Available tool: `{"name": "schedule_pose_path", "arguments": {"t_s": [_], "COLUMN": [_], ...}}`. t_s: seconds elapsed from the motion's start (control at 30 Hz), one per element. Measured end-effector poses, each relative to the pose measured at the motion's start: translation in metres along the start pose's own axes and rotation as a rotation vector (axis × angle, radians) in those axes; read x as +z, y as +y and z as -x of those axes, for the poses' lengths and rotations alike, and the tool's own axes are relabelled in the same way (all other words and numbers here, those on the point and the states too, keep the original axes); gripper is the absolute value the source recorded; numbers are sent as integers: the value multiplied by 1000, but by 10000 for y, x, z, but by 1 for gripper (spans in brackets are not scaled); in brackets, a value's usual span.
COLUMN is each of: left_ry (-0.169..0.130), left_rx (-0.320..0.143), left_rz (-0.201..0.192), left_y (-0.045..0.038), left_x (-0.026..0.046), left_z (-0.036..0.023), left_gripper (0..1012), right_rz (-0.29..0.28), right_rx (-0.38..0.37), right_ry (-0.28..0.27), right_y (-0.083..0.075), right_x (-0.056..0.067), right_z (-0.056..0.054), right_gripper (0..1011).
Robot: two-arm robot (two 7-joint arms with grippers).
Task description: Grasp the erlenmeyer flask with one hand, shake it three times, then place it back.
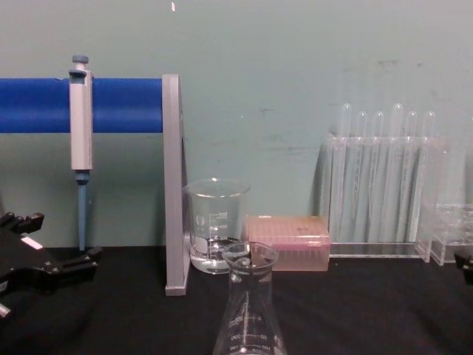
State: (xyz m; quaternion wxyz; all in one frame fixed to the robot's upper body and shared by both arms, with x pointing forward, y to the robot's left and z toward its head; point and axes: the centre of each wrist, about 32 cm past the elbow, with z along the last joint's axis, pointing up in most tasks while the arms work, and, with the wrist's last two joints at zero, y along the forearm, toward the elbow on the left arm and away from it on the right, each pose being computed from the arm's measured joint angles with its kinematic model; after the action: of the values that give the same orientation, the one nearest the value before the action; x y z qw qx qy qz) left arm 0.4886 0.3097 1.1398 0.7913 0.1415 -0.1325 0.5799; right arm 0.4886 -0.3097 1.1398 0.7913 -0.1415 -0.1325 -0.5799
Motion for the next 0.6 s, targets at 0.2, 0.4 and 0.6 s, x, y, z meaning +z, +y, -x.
{"name": "schedule_pose_path", "arguments": {"t_s": [0.2,0.4,0.6], "left_ry": [0,0,0], "left_rx": [0,0,0], "left_rz": [0,0,0], "left_y": [0,0,0], "left_x": [0,0,0], "left_z": [0,0,0], "left_gripper": [1001,1001,1001], "right_rz": [0,-15,-41], "right_rx": [0,16,39], "right_ry": [0,1,31], "right_y": [0,-34,-126], "right_x": [0,-3,-25], "right_z": [0,-64,-160], "right_gripper": [1000,1000,1000]}}
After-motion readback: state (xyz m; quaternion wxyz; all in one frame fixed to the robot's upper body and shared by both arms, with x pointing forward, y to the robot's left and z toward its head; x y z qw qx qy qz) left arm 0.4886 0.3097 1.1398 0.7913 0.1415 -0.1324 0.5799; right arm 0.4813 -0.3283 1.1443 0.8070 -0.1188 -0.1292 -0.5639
